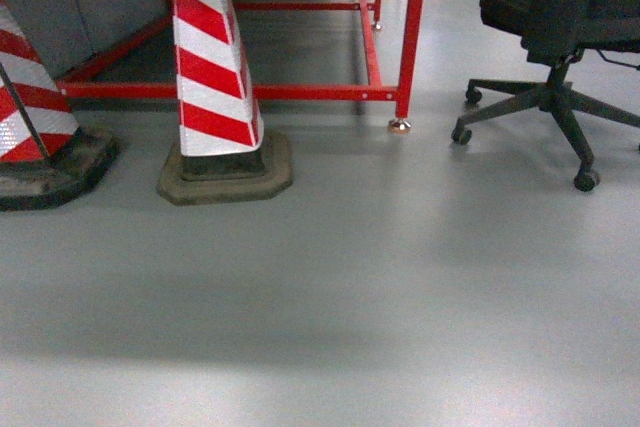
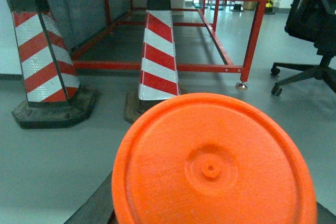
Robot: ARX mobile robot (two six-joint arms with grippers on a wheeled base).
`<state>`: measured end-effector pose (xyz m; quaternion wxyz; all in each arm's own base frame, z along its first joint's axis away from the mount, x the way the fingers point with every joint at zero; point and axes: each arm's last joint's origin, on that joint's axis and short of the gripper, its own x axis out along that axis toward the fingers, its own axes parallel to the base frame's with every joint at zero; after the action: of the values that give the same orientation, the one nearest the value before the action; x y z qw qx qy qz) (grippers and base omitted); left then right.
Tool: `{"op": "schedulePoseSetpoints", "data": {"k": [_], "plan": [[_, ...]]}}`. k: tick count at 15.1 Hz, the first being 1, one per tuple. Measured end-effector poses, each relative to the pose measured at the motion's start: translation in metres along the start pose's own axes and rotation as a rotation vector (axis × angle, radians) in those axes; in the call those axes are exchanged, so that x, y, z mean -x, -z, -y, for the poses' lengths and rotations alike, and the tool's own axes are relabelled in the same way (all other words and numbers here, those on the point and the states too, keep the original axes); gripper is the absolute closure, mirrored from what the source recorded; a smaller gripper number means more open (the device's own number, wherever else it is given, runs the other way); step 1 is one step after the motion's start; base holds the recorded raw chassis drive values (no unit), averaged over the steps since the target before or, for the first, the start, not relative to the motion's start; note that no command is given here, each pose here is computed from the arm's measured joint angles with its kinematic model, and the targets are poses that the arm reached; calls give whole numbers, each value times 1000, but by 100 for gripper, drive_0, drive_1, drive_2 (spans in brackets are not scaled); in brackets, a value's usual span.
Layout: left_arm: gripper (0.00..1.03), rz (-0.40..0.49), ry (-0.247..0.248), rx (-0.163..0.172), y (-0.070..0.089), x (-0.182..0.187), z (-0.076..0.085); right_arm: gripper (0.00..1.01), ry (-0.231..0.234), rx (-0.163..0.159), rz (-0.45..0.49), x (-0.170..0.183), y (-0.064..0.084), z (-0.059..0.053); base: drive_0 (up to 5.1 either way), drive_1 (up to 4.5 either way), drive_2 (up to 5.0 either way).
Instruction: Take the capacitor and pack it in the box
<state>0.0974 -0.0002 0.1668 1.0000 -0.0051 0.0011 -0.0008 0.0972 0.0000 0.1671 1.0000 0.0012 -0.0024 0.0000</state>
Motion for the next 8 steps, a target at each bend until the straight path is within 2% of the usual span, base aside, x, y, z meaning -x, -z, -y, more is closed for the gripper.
{"op": "schedulePoseSetpoints", "data": {"k": [8], "plan": [[59, 0, 0, 0, 0, 0, 0, 3, 0, 0, 2, 0, 0, 0, -487, 253, 253]]}}
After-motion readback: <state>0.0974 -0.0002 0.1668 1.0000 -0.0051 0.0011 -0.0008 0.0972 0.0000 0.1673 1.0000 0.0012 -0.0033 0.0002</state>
